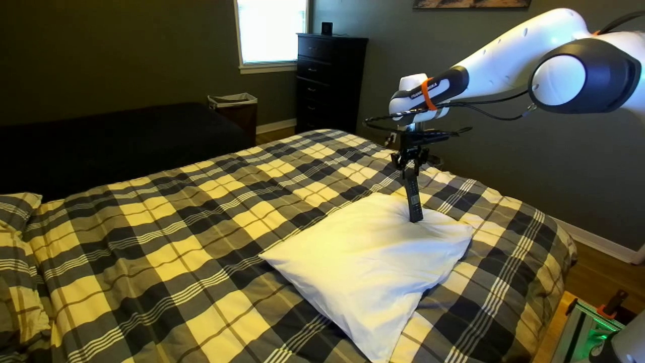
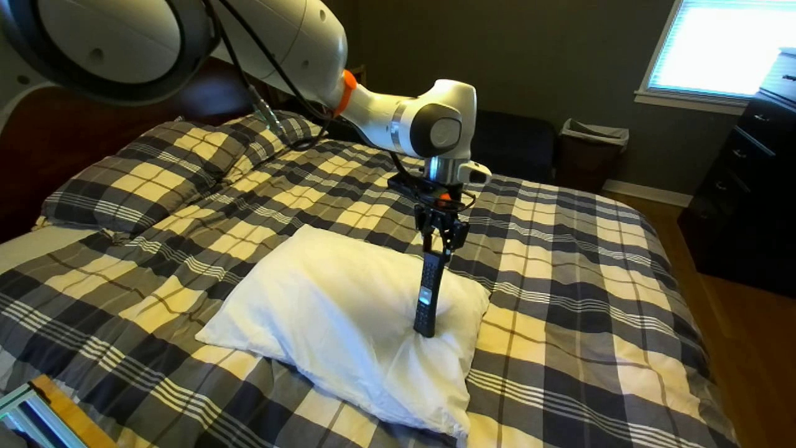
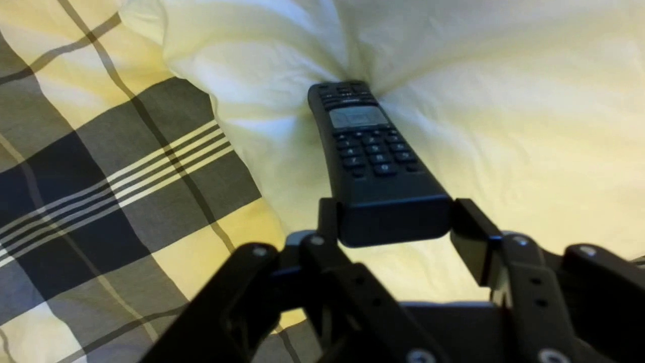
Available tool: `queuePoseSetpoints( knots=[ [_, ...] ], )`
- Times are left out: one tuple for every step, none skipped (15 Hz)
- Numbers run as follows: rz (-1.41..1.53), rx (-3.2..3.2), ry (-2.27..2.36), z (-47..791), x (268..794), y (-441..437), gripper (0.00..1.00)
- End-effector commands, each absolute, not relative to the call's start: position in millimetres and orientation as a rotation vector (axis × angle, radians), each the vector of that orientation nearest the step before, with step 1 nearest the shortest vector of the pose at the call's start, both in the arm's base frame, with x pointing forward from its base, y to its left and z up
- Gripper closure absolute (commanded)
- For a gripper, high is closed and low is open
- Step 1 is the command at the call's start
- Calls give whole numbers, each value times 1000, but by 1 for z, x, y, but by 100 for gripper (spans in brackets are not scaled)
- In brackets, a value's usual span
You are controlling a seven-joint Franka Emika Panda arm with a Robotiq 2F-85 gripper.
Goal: Put the remote on the pillow
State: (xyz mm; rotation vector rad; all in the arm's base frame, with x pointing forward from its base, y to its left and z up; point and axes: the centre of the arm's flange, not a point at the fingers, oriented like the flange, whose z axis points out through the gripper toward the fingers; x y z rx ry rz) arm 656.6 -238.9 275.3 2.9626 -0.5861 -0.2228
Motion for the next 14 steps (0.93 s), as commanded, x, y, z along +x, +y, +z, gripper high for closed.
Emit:
queuePoseSetpoints(
  knots=[
    [-189,2973,-566,262,669,-240,66],
    [-200,2974,-552,259,670,-239,66],
    [-212,2975,-546,258,671,-238,66],
    [-215,2975,-539,256,672,-238,66],
    [-219,2976,-532,253,673,-237,66],
    [-230,2975,-522,251,674,-235,66],
    [-231,2974,-518,249,676,-235,66],
    [-232,2980,-515,248,677,-234,65],
    [-221,2983,-512,249,679,-235,16],
    [-222,2986,-505,248,679,-234,16],
    [-219,2988,-499,248,679,-233,13],
    [-214,2989,-495,248,679,-232,7],
    [-216,2994,-490,247,678,-231,1],
    [-218,2997,-484,247,678,-230,0]
  ],
)
